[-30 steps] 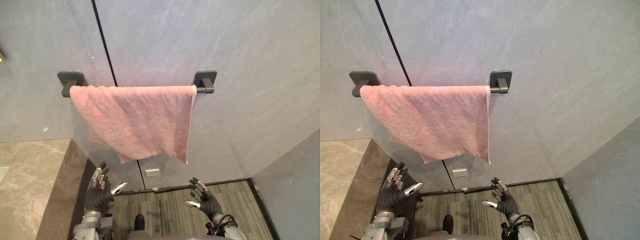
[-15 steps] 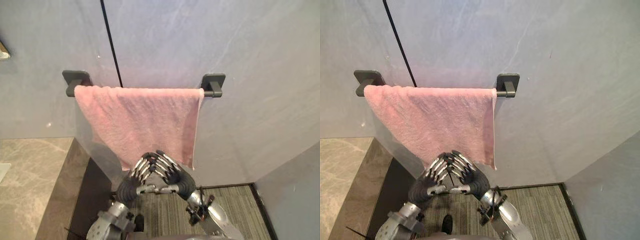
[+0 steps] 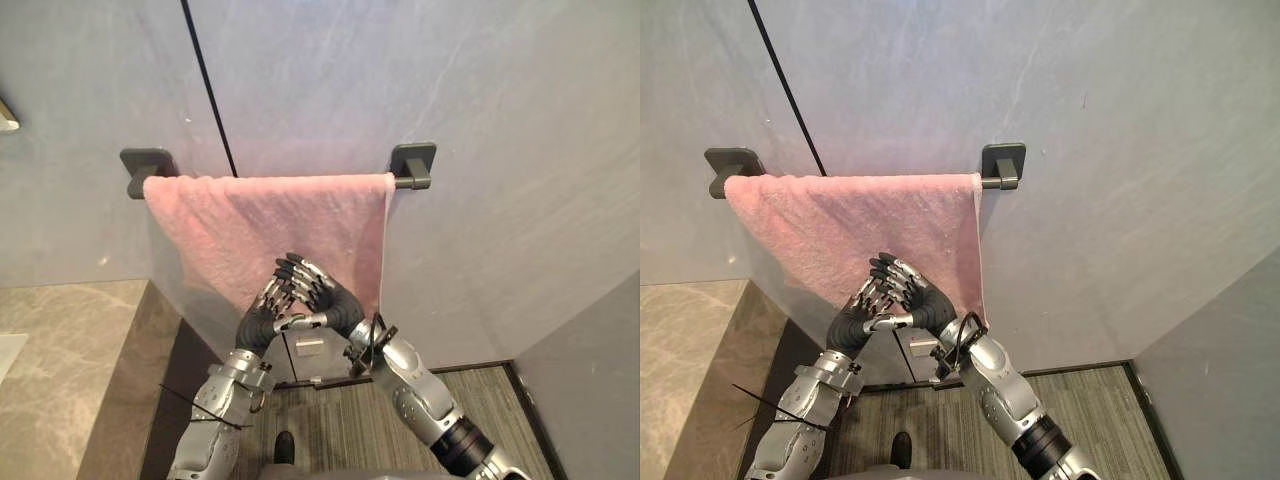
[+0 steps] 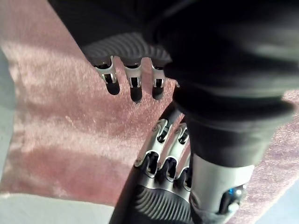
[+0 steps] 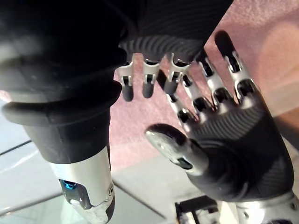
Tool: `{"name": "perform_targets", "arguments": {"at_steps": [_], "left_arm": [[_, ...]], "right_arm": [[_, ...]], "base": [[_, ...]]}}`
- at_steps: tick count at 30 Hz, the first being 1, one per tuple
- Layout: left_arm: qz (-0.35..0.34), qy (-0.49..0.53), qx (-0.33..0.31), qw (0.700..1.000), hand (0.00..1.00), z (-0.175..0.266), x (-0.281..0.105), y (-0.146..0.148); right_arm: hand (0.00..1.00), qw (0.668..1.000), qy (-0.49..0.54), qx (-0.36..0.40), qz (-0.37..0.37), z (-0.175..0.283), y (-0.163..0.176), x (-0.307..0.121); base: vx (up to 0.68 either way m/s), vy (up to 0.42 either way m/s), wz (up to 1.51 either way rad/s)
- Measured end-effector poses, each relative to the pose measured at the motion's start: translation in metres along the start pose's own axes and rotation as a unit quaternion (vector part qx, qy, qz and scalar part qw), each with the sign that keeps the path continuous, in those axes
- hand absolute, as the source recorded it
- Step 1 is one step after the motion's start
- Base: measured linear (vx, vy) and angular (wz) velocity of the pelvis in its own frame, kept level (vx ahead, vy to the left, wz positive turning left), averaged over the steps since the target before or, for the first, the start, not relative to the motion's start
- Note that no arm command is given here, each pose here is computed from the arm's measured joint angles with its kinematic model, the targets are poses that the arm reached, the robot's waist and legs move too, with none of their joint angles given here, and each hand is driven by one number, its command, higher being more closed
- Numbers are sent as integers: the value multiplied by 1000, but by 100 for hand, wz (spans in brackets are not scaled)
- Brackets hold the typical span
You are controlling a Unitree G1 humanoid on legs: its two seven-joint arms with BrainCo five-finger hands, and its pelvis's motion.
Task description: Organize washtable
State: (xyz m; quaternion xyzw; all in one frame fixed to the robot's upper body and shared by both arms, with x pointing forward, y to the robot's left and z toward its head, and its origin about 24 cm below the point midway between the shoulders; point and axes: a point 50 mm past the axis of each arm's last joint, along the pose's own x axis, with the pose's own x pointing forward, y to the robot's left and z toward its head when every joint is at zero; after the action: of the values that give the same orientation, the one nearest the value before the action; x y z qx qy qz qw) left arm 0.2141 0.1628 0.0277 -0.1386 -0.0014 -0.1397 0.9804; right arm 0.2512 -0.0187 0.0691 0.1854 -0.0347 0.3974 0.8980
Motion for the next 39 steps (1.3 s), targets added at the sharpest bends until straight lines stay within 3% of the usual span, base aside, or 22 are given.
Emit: {"name": "perform_targets", "arguments": {"at_steps": [4,8,12,20,31,39], "left_arm": [[-18,-3,56,998,0,16,12,14],[-61,1,154,986,0,47,31,33],[-86,12,216,973,0,67,41,45],[-96,-12,254,962,0,93,59,48],[45,-50,310,948,0,105,68,79],[165,-81,291,939,0,123,53,116]], "right_arm": [[0,999,-7,-27,-31,12,-17,16],[0,995,-22,-69,-72,35,-40,34],[0,994,-26,-75,-74,39,-42,37],[0,991,-30,-96,-90,54,-58,40],[0,988,-48,-109,-97,70,-71,32],[0,986,-66,-104,-115,78,-83,21]], "base": [[-21,-9,-5],[48,-18,-8],[42,-10,2],[-75,5,5],[-35,15,3],[-17,17,1]]}}
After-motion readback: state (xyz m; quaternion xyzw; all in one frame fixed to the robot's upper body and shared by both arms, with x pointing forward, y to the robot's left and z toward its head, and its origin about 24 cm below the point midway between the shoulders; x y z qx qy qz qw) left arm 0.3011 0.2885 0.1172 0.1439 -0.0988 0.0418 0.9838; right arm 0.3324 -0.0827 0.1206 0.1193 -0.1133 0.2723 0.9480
